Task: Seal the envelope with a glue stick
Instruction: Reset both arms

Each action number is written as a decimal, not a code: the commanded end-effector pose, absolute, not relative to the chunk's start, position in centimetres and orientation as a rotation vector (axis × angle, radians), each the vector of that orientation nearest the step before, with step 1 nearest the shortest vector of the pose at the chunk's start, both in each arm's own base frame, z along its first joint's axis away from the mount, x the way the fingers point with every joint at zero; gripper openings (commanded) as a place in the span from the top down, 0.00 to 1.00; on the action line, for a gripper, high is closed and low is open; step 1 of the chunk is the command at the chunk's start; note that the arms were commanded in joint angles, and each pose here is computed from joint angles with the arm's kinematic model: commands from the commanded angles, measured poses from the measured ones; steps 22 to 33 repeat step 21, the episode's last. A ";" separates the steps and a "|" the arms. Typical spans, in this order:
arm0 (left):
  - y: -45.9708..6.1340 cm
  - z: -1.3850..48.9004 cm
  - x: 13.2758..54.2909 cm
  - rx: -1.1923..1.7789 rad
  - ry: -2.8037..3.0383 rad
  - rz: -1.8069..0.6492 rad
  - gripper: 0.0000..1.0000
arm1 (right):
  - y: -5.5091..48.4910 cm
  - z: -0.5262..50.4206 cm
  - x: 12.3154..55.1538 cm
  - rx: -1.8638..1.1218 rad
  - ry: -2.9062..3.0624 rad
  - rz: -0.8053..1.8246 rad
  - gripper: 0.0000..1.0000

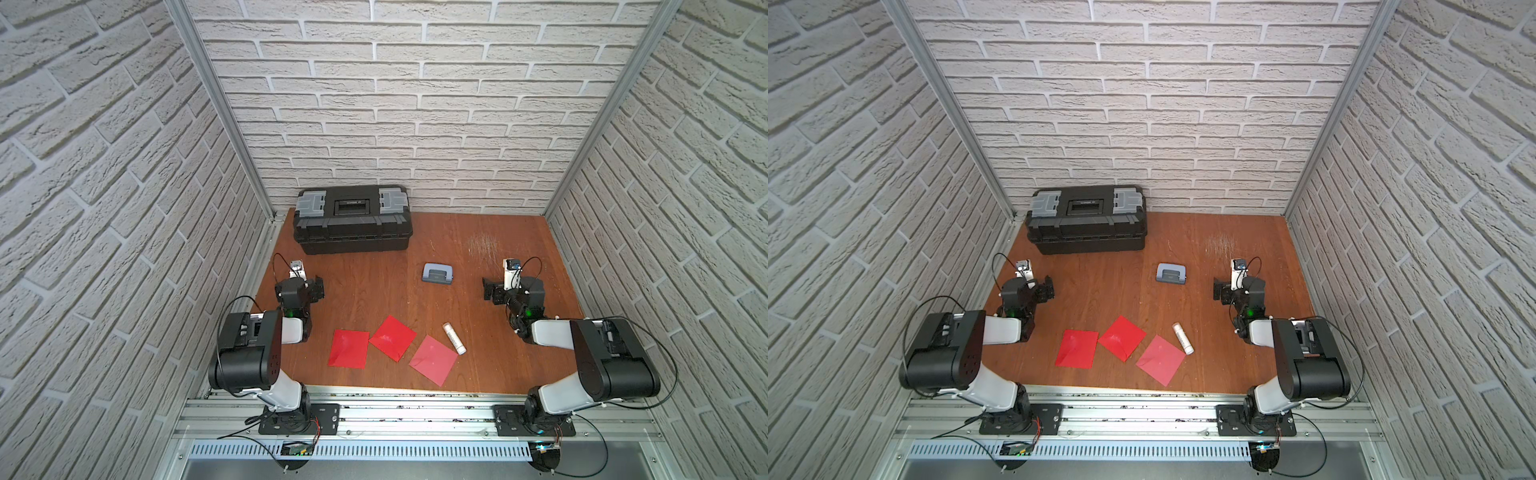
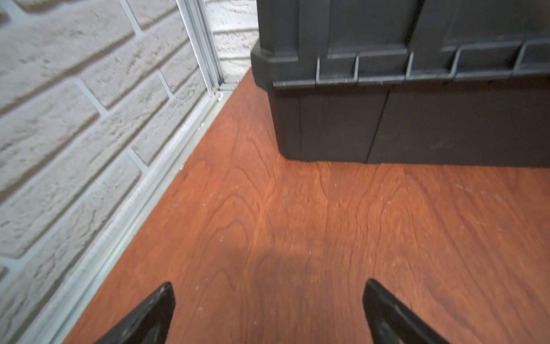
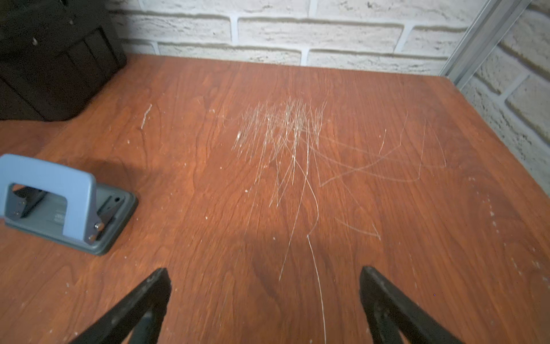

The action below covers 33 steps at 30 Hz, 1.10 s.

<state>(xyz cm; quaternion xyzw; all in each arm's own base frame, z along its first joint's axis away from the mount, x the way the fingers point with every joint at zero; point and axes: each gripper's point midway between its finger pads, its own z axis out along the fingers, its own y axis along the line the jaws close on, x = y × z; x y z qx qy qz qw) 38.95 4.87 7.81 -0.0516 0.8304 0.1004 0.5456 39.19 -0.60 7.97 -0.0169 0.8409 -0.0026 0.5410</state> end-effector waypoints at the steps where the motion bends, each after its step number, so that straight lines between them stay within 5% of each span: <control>1: 4.2 8.8 39.4 -0.100 1.919 0.188 0.02 | -0.3 9.5 39.7 -0.058 1.929 0.000 0.00; 33: 4.2 8.9 39.4 -0.096 1.908 0.188 0.02 | -0.3 9.4 39.6 -0.060 1.944 -0.019 0.00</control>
